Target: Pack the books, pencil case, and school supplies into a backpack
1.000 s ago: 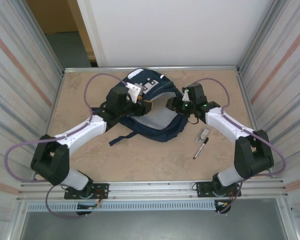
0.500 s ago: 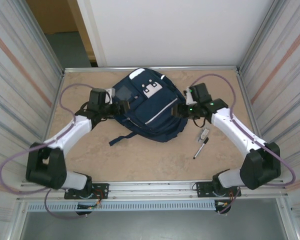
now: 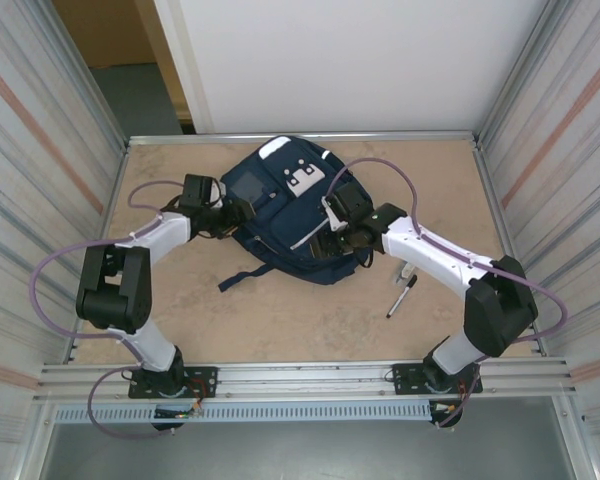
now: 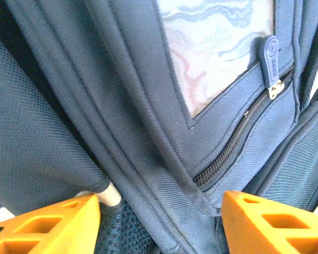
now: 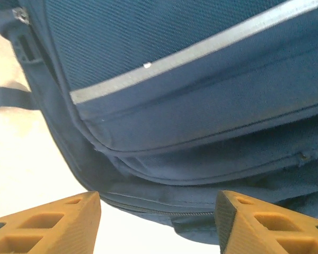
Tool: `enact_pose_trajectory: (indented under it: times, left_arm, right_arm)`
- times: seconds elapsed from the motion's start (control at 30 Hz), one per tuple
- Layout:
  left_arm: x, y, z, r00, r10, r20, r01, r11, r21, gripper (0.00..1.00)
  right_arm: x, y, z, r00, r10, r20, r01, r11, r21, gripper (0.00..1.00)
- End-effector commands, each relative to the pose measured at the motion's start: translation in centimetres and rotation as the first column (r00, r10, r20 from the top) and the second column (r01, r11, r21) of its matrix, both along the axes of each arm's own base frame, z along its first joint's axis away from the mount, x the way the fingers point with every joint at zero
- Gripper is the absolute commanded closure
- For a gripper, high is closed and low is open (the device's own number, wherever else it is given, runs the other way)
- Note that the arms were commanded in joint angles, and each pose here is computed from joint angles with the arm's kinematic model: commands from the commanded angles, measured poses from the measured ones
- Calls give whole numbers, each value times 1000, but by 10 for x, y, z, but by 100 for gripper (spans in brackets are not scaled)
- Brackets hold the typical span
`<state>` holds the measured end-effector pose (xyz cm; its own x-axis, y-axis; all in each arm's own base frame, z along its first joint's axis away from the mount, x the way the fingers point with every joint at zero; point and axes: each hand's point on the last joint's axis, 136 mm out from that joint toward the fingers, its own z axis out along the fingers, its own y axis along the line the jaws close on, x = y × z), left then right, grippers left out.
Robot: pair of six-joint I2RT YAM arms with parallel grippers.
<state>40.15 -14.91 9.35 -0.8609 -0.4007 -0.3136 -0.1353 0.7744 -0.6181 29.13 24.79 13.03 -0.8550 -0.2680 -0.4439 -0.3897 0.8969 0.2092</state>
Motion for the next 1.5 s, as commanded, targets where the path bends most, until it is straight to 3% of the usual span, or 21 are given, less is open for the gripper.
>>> enact_pose_trajectory:
  times: [0.0,0.1,0.2,0.3,0.47,0.63,0.77,0.87,0.93,1.03,1.13,1.2,1.33,1.4,1.47]
  left_arm:
    - [2,-1,-8,1000,6,-23,-5,999,42,44]
    - [0,0,-23,998,22,-59,-19,998,64,49]
    - [-3,-4,-28,997,26,-78,-21,998,59,69]
    - [-14,-4,-24,997,26,-77,-18,995,97,76]
    - [-52,-4,-35,992,30,-124,-18,995,103,79]
    - [-98,-29,-54,979,-7,-202,21,998,67,82]
    - [-124,-57,-43,984,-48,-173,53,998,27,79]
    - [-134,-76,-25,985,-91,-145,89,996,-21,76]
    - [-131,-80,-5,989,-104,-105,99,994,-52,72]
    - [-111,-56,23,999,-42,-28,41,999,-25,60]
    - [-80,-20,39,997,77,18,-77,997,4,58]
    - [-59,-9,46,995,93,41,-93,996,3,56]
    - [-23,1,47,992,103,72,-107,993,54,52]
    - [-8,-1,42,992,102,69,-105,993,46,44]
    - [4,-7,32,993,104,48,-105,994,13,42]
  right_arm:
    - [8,-7,-14,999,-32,9,32,999,-23,41]
    - [14,-7,-29,997,-72,-16,72,997,-12,42]
    - [19,-8,-43,993,-110,-38,110,994,-9,42]
    - [29,-7,-54,992,-117,-39,118,993,7,42]
    - [65,-4,-65,992,-112,-51,116,991,68,42]
    - [108,-4,-62,995,-103,-13,104,986,132,42]
    - [135,-4,-45,994,-112,5,109,973,205,43]
    - [140,-9,-18,988,-130,85,112,975,193,43]
    - [137,-14,1,981,-142,133,115,975,188,43]
    - [123,-15,17,977,-135,164,104,978,183,43]
    - [102,-12,20,977,-113,183,86,985,148,42]
    - [88,-10,20,976,-97,196,75,990,118,42]
    - [64,-4,19,975,-60,215,46,997,69,41]
    - [58,-3,17,976,-50,210,39,998,53,41]
    - [53,0,15,978,-38,204,30,999,43,41]
